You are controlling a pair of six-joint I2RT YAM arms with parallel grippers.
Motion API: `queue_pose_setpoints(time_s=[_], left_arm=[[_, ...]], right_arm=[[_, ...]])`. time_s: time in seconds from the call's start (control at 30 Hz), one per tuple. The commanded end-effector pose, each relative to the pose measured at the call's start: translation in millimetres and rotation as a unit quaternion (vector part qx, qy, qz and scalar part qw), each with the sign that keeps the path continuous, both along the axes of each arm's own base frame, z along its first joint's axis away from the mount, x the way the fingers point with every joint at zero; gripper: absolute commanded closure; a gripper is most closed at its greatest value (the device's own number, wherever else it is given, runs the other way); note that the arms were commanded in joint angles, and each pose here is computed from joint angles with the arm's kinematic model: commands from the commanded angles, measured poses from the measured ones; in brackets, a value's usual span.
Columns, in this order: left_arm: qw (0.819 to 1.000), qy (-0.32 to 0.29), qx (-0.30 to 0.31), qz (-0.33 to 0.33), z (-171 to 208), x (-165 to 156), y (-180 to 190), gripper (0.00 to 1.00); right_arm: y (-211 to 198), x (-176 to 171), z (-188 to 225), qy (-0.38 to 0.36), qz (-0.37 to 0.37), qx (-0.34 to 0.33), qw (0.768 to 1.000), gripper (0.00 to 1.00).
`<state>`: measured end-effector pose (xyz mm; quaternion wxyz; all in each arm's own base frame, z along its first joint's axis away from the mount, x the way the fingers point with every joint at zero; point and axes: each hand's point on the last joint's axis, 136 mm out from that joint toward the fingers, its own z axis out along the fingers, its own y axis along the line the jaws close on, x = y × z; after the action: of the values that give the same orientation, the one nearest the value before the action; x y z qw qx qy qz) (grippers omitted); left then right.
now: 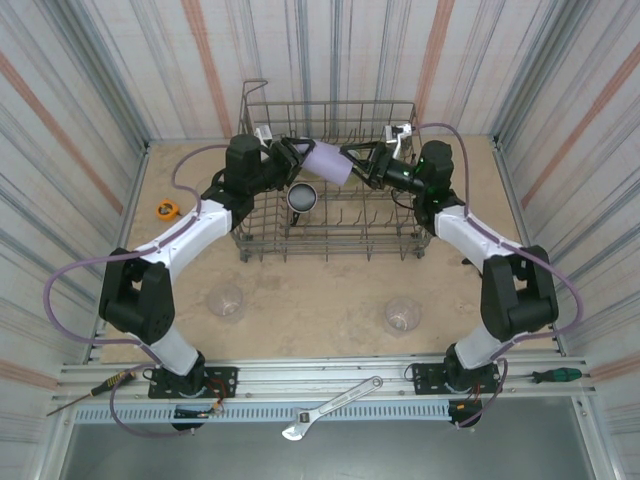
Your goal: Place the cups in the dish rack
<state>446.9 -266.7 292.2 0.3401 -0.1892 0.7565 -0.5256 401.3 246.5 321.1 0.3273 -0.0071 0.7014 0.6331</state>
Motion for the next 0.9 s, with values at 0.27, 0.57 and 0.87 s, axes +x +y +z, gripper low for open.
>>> queue_pose_setpoints(time_s=[0.27, 0.57, 0.87], left_arm=[[0.989, -0.097, 0.112, -0.014, 45, -6, -1, 1.00], [0.958, -0.165, 0.234, -0.017, 60, -7, -18, 1.00], [0.909, -0.208, 0.359, -0.032, 52, -2, -46, 1.00]], right_arm=[[-58, -37, -10, -0.002, -0.120, -0.188, 0.975, 0.01], [-94, -70, -6, -0.023, -0.178, -0.247, 0.952, 0.01], [-117, -83, -14, -0.028, -0.209, -0.278, 0.937, 0.01]])
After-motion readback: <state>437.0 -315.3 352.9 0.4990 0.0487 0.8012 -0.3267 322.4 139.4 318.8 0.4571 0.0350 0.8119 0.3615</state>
